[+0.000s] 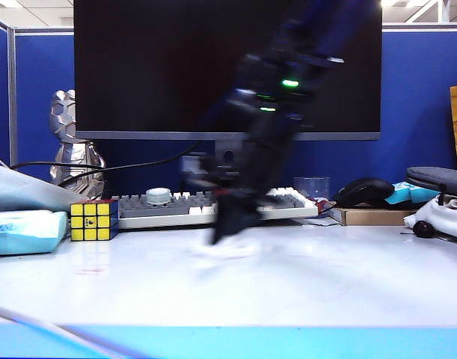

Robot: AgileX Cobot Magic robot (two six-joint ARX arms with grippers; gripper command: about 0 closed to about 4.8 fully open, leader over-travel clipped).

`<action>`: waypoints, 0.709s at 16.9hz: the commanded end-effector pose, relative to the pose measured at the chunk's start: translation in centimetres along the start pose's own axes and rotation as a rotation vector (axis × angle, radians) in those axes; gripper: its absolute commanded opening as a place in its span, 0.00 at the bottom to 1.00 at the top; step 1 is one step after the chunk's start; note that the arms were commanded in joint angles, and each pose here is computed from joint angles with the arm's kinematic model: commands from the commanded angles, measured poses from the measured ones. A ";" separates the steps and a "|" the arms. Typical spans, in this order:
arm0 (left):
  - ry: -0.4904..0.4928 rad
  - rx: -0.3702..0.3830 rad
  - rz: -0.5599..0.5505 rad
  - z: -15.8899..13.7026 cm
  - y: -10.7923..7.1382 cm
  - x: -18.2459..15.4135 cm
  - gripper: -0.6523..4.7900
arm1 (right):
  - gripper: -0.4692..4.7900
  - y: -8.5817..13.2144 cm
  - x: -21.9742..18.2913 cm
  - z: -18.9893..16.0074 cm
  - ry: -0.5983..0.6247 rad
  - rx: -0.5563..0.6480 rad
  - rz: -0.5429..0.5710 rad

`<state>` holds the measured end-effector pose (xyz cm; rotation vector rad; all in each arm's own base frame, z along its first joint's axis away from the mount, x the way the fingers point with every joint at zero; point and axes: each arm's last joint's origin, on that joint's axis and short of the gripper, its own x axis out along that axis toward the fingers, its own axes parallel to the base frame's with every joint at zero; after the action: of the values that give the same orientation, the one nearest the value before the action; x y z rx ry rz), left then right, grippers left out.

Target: Use the wet wipes on the table to wipe the cherry juice off the table, then put the wipes back on the table.

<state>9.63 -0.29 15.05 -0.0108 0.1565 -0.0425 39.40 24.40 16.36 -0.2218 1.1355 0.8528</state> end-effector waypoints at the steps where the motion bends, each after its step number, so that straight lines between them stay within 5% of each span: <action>1: 0.007 0.008 -0.008 -0.1 0.0 0.0 0.13 | 0.09 2.9 1.5 0.0 0.045 -0.099 -0.107; 3: 0.007 0.008 -0.008 -0.1 0.0 0.0 0.13 | 0.09 3.5 1.8 0.6 0.006 -0.123 -0.291; 7: 0.007 0.007 -0.008 -0.1 0.0 0.0 0.13 | 0.09 1.8 0.3 2.4 -0.089 -0.050 -0.434; 9: 0.007 0.008 -0.008 -0.1 0.0 0.0 0.13 | 0.09 1.9 -0.4 3.7 -0.125 -0.058 -0.392; 12: 0.007 0.008 -0.008 -0.1 0.0 0.0 0.13 | 0.09 3.3 0.1 5.3 -0.134 -0.093 -0.129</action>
<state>9.63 -0.29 15.04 -0.0108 0.1569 -0.0425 41.35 28.88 20.20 -0.3202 0.8897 0.7225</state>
